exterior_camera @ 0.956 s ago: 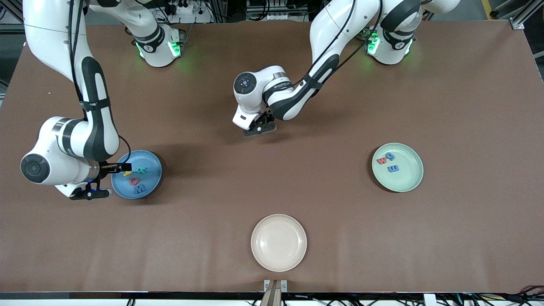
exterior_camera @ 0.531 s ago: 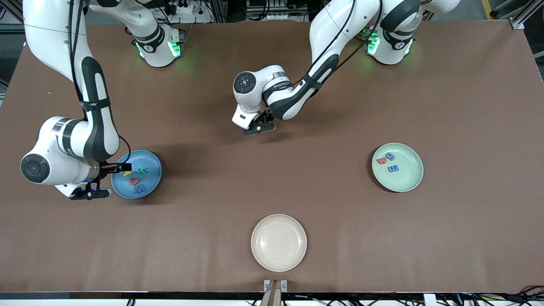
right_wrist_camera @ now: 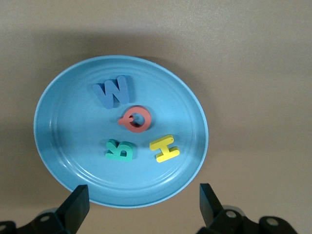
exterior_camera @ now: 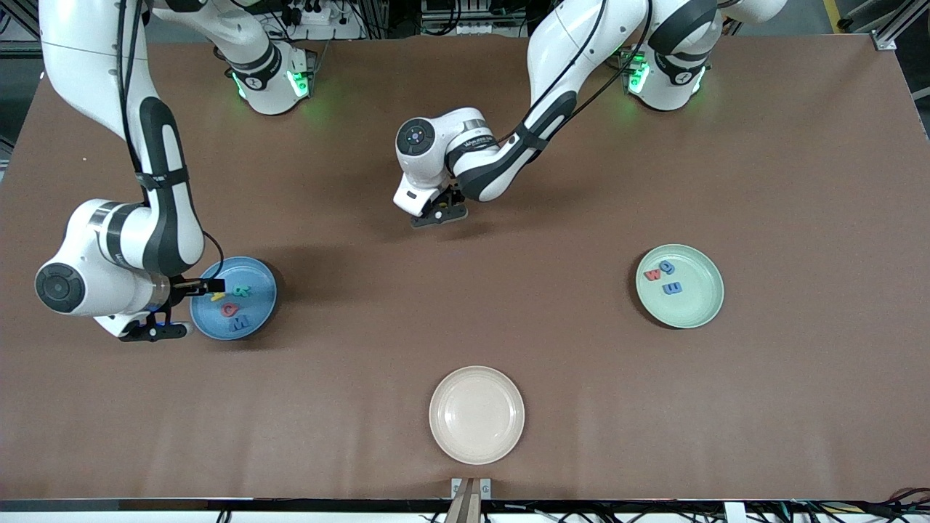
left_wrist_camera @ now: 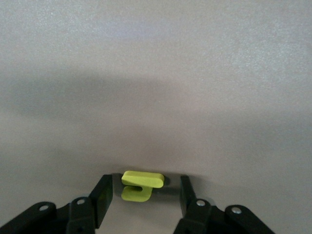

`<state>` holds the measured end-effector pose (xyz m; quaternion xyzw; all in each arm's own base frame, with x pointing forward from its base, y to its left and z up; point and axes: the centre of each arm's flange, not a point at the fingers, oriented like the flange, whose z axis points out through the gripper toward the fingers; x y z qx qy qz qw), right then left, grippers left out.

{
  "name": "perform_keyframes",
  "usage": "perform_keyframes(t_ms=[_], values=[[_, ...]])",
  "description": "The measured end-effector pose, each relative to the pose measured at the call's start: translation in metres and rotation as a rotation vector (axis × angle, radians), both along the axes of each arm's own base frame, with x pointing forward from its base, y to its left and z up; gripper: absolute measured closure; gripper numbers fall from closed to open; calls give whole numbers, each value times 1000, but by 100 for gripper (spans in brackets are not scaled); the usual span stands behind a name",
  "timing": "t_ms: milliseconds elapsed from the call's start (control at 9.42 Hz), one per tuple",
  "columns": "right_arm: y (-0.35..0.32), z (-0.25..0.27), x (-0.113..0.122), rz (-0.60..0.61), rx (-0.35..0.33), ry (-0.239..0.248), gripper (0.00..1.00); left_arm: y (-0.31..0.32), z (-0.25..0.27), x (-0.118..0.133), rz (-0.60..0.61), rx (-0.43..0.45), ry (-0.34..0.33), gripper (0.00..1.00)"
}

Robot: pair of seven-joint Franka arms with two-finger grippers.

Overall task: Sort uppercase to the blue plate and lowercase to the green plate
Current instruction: 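Grasp the yellow h with the left gripper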

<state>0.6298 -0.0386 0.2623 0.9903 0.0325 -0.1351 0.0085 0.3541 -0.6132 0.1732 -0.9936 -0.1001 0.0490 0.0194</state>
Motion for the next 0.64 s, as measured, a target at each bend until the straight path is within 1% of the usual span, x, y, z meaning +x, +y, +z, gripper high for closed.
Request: perform_keyframes(t_ms=[106, 319, 637], values=[[0, 0, 0, 0, 0, 0, 0, 0, 0, 0, 0, 0, 0, 40], [0, 0, 0, 0, 0, 0, 0, 1, 0, 2, 3, 1, 0, 40], [0, 0, 0, 0, 0, 0, 0, 3, -1, 5, 8, 1, 0, 45]])
